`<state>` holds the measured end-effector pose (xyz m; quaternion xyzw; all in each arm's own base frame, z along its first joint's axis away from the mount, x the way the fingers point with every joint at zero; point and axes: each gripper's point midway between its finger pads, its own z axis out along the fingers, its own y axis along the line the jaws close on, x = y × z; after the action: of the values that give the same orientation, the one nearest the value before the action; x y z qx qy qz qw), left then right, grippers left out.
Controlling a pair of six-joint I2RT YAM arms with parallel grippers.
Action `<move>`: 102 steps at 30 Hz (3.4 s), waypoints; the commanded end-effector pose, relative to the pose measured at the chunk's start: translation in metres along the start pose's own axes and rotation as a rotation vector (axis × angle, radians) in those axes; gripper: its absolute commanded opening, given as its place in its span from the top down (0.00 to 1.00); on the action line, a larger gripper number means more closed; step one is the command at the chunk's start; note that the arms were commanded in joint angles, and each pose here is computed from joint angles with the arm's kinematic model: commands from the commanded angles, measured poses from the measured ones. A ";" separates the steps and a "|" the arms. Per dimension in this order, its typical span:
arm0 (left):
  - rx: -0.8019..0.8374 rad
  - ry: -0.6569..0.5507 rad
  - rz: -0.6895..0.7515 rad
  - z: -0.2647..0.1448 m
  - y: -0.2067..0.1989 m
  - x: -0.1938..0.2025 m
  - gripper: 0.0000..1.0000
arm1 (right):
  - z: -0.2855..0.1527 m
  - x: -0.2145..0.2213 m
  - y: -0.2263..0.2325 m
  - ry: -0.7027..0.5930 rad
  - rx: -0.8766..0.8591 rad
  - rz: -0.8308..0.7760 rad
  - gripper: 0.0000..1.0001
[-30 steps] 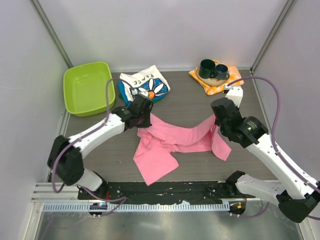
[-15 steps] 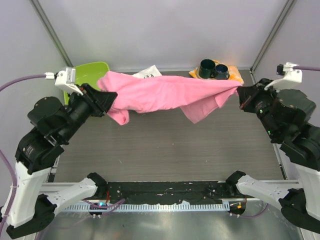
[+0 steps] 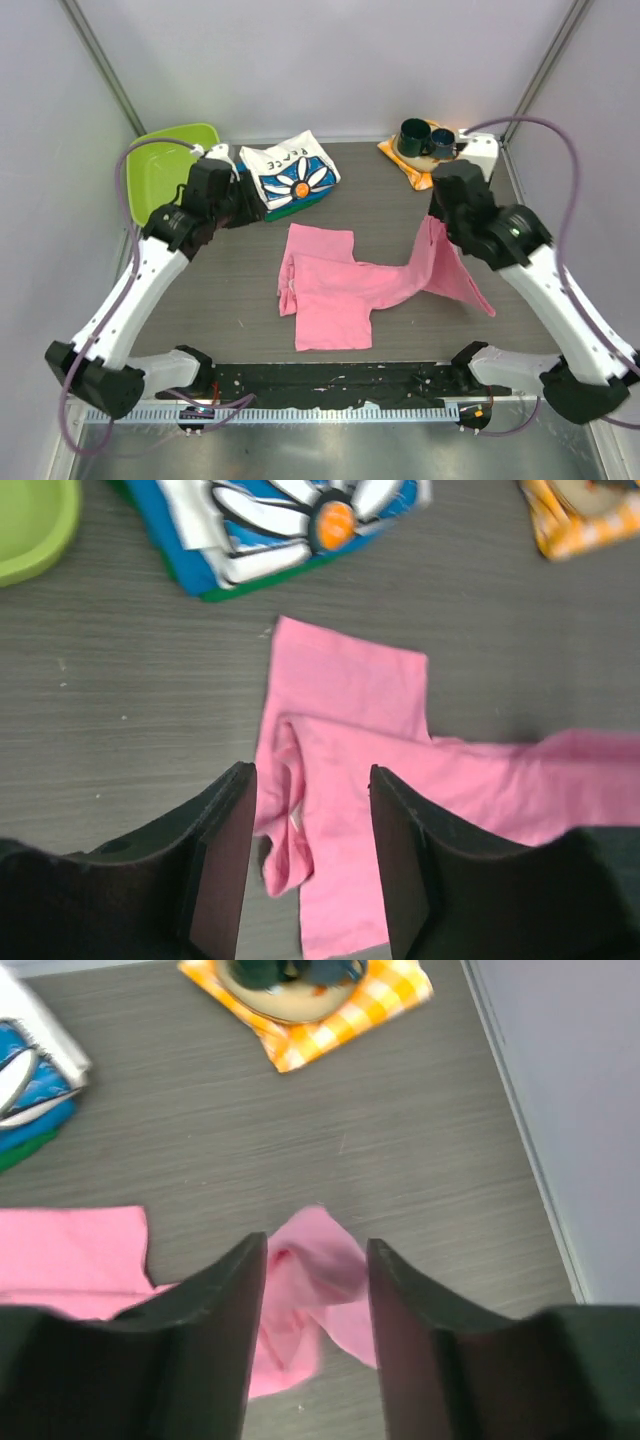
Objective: Fold and stack the t-shirts
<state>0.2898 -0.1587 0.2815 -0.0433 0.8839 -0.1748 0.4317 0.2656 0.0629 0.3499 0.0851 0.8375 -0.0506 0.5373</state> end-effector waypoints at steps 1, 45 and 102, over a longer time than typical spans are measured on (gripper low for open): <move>-0.038 -0.027 -0.172 0.041 0.037 -0.042 0.39 | 0.059 0.008 -0.005 0.005 0.237 -0.013 0.09; 0.005 0.585 0.057 0.042 -0.015 0.321 0.28 | 0.045 0.083 -0.007 0.120 0.043 0.000 0.00; -0.115 0.084 0.117 -0.078 0.047 0.103 1.00 | 0.069 0.153 0.024 0.306 -0.066 -0.074 0.04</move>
<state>0.1776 -0.1215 0.2460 -0.0158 0.9031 -0.1007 0.4171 0.2628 0.0776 0.1836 0.0520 0.9136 -0.0460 0.4007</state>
